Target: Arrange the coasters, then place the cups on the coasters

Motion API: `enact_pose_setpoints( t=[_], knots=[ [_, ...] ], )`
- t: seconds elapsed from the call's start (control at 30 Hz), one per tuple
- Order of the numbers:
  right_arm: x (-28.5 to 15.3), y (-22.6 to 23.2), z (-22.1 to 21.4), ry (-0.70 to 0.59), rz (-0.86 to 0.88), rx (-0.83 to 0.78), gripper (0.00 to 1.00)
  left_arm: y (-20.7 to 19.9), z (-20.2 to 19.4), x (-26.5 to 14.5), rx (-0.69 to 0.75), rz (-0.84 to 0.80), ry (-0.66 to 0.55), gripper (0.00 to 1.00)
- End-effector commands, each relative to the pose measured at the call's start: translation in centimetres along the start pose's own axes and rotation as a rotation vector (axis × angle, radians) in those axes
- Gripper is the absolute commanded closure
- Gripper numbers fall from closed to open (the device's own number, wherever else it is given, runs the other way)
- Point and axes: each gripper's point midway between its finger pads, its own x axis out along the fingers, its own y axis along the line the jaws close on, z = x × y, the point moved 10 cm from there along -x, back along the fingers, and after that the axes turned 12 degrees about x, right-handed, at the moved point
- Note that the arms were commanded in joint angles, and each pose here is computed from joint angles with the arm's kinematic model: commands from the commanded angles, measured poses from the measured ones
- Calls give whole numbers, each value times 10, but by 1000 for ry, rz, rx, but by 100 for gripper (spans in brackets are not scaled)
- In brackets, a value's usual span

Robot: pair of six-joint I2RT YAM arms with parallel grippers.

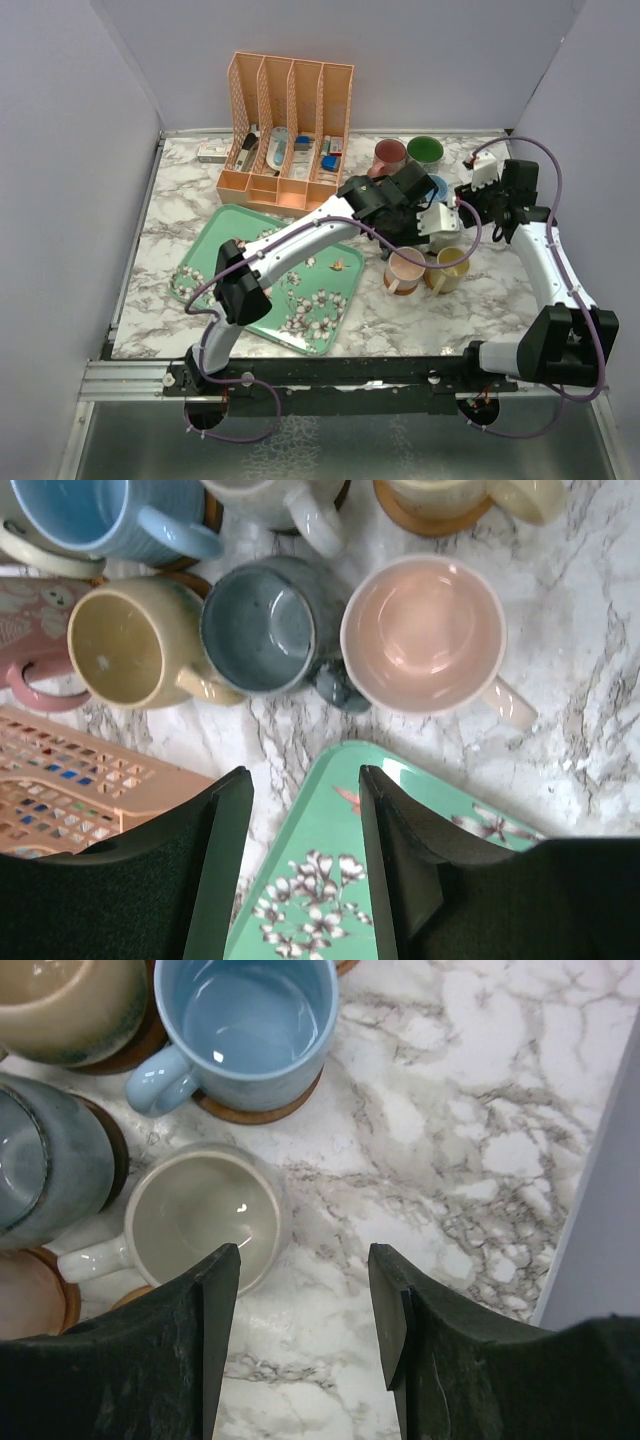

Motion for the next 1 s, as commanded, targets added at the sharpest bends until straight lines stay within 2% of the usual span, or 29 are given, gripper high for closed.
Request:
enact_pose_setpoints(
  t=[0.0,0.1,0.3,0.4,0.6,0.7,0.77,0.97],
  knots=[
    [-5,-9,24,-40,-24,-41,44,14,-21,-38,-19,139,9,50],
    [-7,-13,36,-62,-40,-50,41,24,-49,-54,-83,209,33,49],
    [-3,-17,71,-77,-4,-19,30,56,-121,-92,-312,432,22,46],
    [4,-18,84,-70,9,4,24,67,-155,-113,-423,590,-6,38],
    [10,-13,95,-135,26,54,19,73,-232,-147,-655,834,-18,20],
    [10,-7,93,-166,69,94,12,69,-259,-168,-748,969,-40,3],
    [8,-3,95,-197,99,118,7,63,-274,-178,-808,1048,-63,1],
    [-5,2,109,-283,125,169,3,49,-302,-204,-923,1186,-119,1]
  ],
)
